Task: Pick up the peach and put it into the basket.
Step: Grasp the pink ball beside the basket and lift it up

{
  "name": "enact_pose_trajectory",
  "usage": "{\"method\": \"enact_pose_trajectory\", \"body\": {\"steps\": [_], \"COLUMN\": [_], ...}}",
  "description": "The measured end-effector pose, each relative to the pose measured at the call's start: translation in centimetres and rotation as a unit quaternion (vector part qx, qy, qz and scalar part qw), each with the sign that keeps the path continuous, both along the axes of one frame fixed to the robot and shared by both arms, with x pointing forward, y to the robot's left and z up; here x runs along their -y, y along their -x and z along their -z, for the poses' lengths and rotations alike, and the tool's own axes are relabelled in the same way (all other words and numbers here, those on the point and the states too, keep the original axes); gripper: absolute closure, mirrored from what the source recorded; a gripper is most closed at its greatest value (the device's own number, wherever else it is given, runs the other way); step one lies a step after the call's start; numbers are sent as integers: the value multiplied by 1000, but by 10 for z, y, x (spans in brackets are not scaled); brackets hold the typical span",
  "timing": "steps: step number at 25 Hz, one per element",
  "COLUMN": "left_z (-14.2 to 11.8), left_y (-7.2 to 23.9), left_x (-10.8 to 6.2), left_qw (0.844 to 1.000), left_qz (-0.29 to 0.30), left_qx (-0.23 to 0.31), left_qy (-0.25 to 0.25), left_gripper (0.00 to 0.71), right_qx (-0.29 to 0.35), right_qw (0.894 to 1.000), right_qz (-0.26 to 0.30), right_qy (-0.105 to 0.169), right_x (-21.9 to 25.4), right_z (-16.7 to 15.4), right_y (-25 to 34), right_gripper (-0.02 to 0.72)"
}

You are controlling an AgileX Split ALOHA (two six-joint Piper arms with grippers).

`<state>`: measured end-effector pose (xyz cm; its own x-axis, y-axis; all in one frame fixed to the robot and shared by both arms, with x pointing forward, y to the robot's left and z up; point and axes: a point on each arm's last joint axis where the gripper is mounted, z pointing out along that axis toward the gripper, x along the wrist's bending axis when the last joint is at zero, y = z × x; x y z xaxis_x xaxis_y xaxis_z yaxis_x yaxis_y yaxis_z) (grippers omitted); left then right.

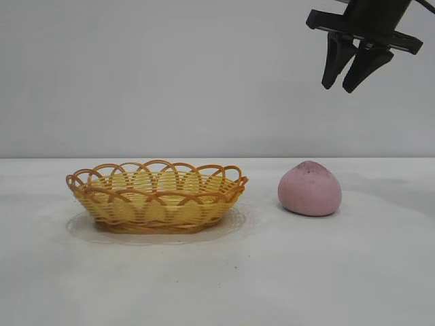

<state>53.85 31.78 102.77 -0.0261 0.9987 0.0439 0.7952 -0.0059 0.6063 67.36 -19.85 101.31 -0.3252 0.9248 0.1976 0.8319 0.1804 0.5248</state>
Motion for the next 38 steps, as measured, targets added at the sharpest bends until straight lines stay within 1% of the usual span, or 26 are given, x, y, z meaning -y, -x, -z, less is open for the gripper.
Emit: {"method": "enact_pose_trajectory", "body": {"steps": [3, 5, 8, 11, 17, 20, 23, 27, 32, 38], "left_z": [-41, -62, -80, -86, -62, -42, -26, -14, -16, -16], "left_y": [29, 52, 87, 123, 198, 224, 243, 263, 282, 305], "left_x": [5, 7, 8, 7, 8, 10, 11, 12, 13, 13], "left_qw": [999, 999, 998, 999, 999, 1000, 1000, 999, 994, 983], "left_qz": [10, 13, 10, 1, -9, -10, -17, -18, -8, -4], "left_qx": [41, 50, 52, 50, 30, 15, 14, 48, 111, 185], "left_qy": [-12, -16, -19, -22, -14, 0, 8, 17, 9, 5], "left_gripper": [269, 269, 269, 269, 269, 269, 269, 269, 269, 269], "right_qx": [0, 0, -2, -3, -5, -6, -10, -15, -18, -34], "right_qw": [1000, 1000, 1000, 1000, 1000, 1000, 1000, 1000, 999, 999], "right_qz": [0, 0, 2, -3, -5, -5, -8, -10, -18, -24], "right_qy": [0, -1, -7, -12, -19, -21, -20, -22, -21, -21], "right_x": [0, 0, -1, -2, -3, -3, -4, -4, -4, -5], "right_z": [0, 0, 0, -1, -1, -1, -1, 0, 0, 1], "right_y": [0, 0, 0, 1, 1, 1, 2, 3, 4, 7], "right_gripper": [465, 465, 465, 465, 465, 465, 465, 465, 465, 465]}}
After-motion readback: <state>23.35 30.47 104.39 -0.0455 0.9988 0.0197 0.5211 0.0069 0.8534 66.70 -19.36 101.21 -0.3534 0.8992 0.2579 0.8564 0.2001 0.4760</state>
